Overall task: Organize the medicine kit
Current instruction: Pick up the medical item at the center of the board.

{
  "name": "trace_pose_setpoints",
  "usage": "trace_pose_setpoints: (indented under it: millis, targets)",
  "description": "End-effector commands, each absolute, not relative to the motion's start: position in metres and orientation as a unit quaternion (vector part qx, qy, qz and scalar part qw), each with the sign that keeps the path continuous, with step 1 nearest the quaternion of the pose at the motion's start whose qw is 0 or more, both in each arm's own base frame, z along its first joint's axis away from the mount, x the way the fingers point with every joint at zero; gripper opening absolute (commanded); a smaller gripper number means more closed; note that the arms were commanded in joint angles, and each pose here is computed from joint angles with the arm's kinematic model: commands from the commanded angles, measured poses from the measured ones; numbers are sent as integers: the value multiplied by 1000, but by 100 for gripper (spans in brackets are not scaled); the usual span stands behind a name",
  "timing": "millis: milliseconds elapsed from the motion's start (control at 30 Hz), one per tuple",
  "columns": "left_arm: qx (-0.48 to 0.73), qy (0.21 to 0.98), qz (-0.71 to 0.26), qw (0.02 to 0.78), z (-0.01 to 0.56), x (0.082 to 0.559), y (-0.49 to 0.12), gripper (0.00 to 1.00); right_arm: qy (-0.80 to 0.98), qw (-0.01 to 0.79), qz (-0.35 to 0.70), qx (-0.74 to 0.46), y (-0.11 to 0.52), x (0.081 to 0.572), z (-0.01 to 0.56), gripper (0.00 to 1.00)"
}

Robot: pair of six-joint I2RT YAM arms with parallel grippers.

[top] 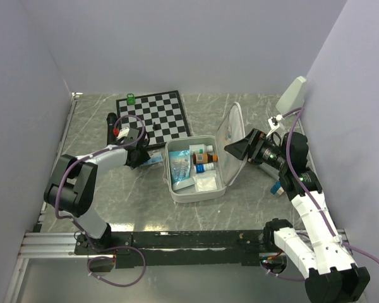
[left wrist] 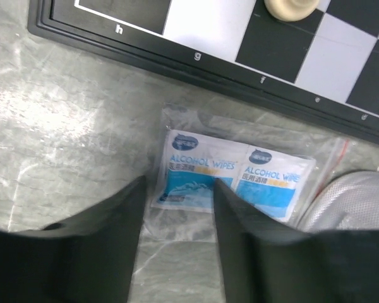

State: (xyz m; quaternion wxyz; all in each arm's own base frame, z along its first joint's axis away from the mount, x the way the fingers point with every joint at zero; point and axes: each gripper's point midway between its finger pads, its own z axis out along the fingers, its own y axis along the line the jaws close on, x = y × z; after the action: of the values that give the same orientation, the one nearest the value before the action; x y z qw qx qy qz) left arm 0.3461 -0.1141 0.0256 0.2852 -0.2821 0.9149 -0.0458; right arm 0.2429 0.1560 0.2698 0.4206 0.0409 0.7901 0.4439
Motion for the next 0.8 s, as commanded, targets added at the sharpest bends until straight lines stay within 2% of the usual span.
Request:
trace_pose_setpoints:
  millis: [0, 133, 300, 367, 567, 767]
  targets:
    - [-271, 927, -7, 259, 5, 327, -101, 44, 774, 440, 455, 20, 160, 242, 285, 99]
    - [-270, 931, 3, 248, -1, 316, -96, 25, 774, 442, 454, 21, 160, 242, 286, 99]
    - [-269, 935, 11, 230, -11, 305, -93, 12, 772, 444, 454, 19, 159, 240, 286, 99]
    - [-269, 937, 16, 222, -16, 301, -90, 2, 772, 446, 454, 18, 159, 240, 288, 99]
    - [-279, 935, 2, 220, -13, 287, -88, 1, 771, 448, 452, 18, 158, 238, 286, 99]
    - [-297, 908, -77, 285, 51, 283, -96, 1, 771, 452, 449, 12, 159, 237, 290, 99]
